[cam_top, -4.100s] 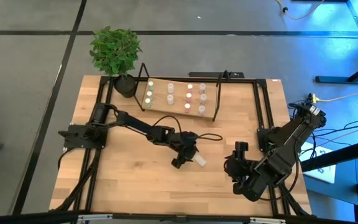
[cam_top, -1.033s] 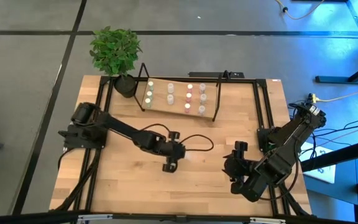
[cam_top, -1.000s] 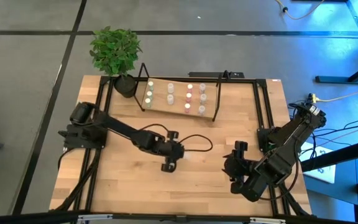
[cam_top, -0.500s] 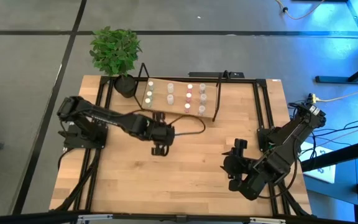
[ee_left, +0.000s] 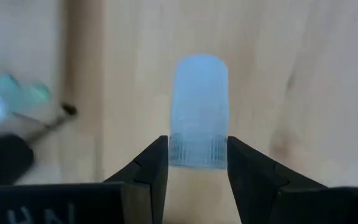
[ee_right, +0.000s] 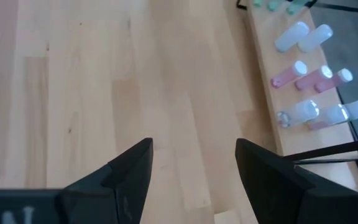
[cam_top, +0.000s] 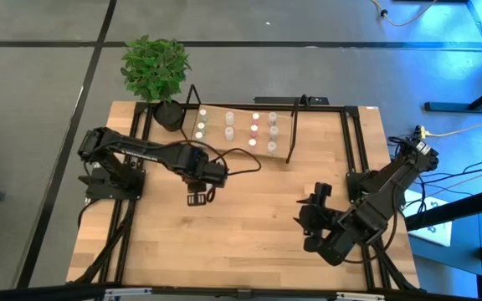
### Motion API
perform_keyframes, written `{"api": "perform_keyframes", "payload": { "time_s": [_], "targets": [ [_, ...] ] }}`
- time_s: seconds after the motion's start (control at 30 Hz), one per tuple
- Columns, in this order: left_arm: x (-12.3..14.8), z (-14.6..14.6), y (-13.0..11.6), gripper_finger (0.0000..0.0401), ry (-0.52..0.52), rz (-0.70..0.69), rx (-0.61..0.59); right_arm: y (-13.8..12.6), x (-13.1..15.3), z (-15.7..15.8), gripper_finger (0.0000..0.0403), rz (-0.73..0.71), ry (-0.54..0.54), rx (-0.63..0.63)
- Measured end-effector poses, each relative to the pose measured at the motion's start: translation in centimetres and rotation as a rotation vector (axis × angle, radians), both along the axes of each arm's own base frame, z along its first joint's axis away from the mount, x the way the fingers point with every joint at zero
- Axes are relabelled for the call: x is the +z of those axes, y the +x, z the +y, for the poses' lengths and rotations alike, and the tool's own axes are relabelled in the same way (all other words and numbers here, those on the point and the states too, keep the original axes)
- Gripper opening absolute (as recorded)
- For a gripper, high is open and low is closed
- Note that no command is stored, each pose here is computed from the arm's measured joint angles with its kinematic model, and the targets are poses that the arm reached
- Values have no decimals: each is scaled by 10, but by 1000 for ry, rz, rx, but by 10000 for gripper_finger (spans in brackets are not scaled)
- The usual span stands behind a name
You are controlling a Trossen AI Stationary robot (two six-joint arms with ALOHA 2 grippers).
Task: Pick and place medicine bottles onto shelf by color
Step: Put the white medicine bottle on the shelf aligned with the other white medicine bottle
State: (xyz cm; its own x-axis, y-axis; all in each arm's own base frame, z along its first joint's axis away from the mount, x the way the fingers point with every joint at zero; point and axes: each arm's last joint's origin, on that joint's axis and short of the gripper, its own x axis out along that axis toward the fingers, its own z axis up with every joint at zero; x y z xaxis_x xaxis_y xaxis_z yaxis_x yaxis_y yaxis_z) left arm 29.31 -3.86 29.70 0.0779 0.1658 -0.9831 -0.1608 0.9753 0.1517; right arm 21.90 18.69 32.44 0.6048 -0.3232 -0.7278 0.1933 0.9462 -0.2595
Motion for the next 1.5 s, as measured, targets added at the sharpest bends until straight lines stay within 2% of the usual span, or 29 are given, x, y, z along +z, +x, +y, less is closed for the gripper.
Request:
{"api": "perform_keyframes", "payload": {
  "time_s": [0.17, 0.4, 0.63, 0.77, 1.13, 1.5],
  "targets": [
    [-10, -4, -3, 129, -116, 133, 87, 7, 1, -6, 232, -41, -9, -40],
    [-47, -11, 16, 129, -216, 309, 105, 15, 5, -14, 232, -140, -103, -97],
    [-87, -13, 29, 129, -191, 493, 131, 21, 8, -23, 232, -215, -220, -154],
    [-106, -15, 35, 129, -209, 557, 129, 24, 8, -28, 232, -227, -238, -178],
    [-127, -17, 44, 129, -226, 562, 95, 25, 8, -30, 232, -224, -241, -187],
    [-129, -16, 45, 129, -227, 570, 99, 26, 8, -30, 232, -236, -245, -195]
  ]
}}
